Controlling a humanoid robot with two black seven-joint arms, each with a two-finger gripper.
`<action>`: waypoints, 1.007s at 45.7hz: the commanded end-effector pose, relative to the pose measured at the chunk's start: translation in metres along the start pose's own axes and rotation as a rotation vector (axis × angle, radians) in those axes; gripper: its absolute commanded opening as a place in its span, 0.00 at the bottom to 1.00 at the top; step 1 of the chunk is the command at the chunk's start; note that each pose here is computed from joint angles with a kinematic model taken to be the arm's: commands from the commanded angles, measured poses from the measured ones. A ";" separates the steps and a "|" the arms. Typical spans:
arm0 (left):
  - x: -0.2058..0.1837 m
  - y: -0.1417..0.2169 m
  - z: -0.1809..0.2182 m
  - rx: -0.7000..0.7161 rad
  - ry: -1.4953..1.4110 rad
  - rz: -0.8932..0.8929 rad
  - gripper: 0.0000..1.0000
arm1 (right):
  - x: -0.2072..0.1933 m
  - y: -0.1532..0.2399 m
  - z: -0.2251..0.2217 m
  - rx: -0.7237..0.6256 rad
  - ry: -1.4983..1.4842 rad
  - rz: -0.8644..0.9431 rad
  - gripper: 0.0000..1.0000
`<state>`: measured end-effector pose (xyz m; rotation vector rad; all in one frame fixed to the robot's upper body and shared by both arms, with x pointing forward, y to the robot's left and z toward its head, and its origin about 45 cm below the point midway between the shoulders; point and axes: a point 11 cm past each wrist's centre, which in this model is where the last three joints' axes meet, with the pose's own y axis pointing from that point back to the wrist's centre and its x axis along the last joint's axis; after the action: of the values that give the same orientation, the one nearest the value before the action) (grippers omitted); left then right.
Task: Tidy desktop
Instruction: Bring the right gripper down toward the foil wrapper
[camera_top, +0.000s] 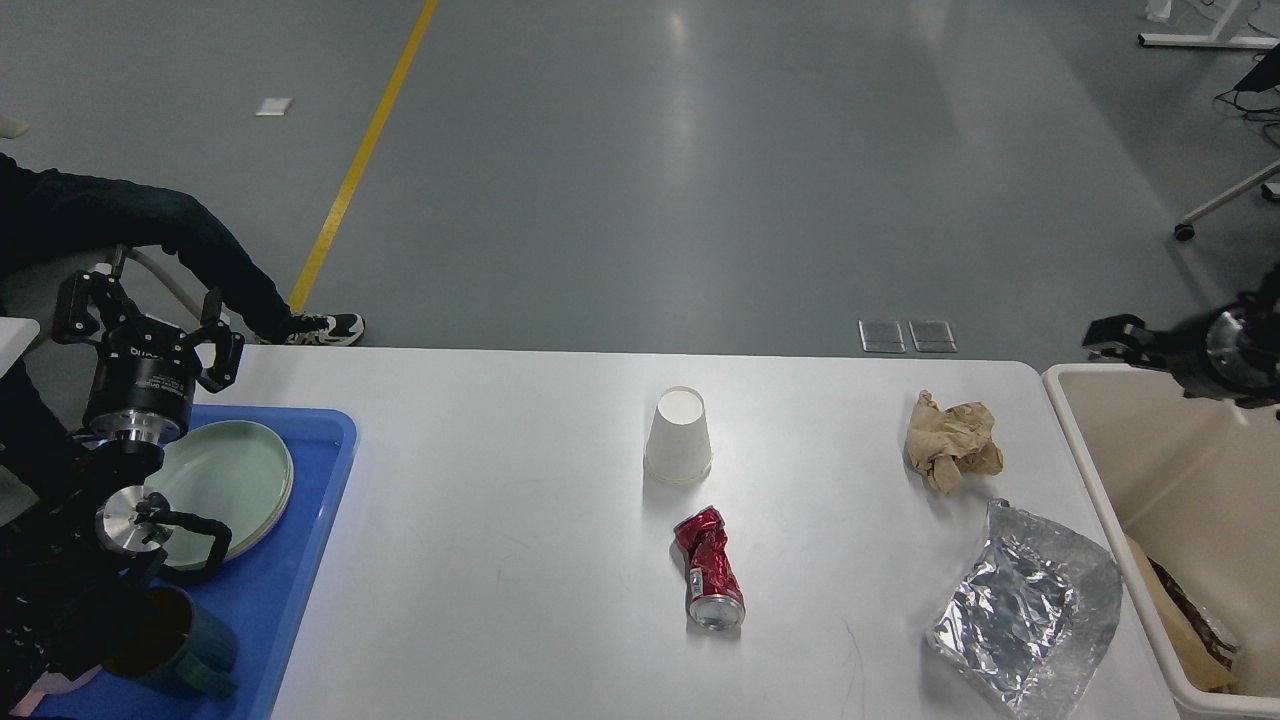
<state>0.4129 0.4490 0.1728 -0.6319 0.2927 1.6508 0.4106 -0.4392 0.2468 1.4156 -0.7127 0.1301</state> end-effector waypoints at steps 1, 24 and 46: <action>0.000 0.000 0.000 -0.002 0.001 0.001 0.96 | 0.001 0.042 -0.059 0.072 0.144 -0.121 1.00; 0.000 0.000 0.000 0.000 0.000 0.000 0.96 | -0.155 -0.043 -0.051 0.057 0.043 -0.484 1.00; 0.000 0.000 0.000 0.000 0.000 0.000 0.96 | -0.197 -0.083 -0.052 0.081 -0.054 -0.448 0.97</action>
<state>0.4129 0.4490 0.1729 -0.6320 0.2928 1.6509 0.3132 -0.3428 0.0891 1.6518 -0.3765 -0.2705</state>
